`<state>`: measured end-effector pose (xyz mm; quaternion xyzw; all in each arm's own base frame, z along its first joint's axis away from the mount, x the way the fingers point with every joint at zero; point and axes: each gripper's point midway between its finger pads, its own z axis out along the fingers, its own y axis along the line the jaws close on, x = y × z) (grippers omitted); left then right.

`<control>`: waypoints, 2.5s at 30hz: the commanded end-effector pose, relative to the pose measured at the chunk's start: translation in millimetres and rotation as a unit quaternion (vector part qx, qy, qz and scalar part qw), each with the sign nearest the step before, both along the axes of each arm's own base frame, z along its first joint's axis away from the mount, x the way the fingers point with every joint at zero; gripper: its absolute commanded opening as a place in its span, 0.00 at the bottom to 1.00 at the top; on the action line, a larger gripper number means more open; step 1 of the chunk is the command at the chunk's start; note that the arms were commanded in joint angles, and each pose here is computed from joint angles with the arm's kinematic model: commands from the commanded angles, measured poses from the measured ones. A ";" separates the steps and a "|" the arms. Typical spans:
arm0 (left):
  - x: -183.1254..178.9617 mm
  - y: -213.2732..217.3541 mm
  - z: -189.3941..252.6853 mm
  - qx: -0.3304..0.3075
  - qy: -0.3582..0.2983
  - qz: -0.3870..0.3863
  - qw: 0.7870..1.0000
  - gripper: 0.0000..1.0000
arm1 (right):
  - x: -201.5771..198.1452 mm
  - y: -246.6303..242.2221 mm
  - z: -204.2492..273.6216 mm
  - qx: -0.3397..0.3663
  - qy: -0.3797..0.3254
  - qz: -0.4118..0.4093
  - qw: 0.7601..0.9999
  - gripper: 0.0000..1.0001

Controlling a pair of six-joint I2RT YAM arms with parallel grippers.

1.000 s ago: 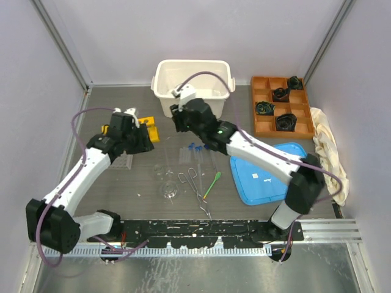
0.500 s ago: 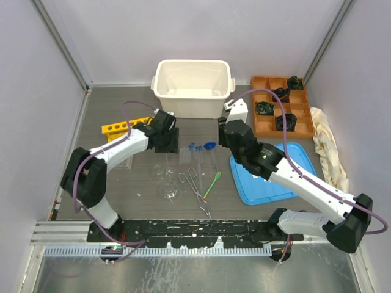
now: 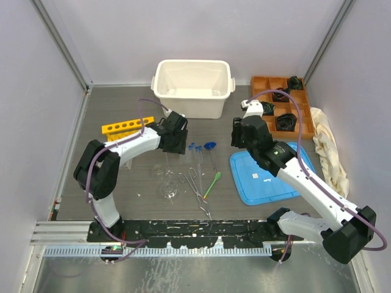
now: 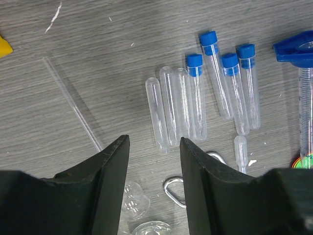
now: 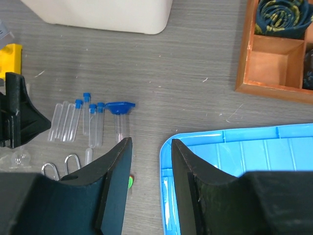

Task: Organize the chemistry lab equipment
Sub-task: Insert the test tube into the slot of the test tube rack, then pick up the test tube at the center of the board.

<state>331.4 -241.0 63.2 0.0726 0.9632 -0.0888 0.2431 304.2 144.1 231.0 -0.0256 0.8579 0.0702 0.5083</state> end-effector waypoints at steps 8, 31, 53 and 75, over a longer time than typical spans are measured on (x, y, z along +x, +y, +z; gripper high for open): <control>6.0 6.5 -11.4 0.039 -0.018 -0.007 0.999 0.46 | 1.8 8.4 -3.8 0.023 0.007 0.016 1.000 0.44; -2.2 2.2 -22.7 0.028 0.006 -0.008 1.000 0.42 | 5.6 11.2 -14.7 0.023 0.016 0.018 0.999 0.44; -13.7 -4.5 -39.3 0.035 0.037 -0.015 0.999 0.41 | 7.5 10.2 -22.3 0.016 0.021 0.016 1.000 0.43; -35.3 11.7 -12.8 0.034 0.010 -0.050 0.998 0.00 | 2.1 45.7 -18.7 0.075 0.045 0.082 0.993 0.43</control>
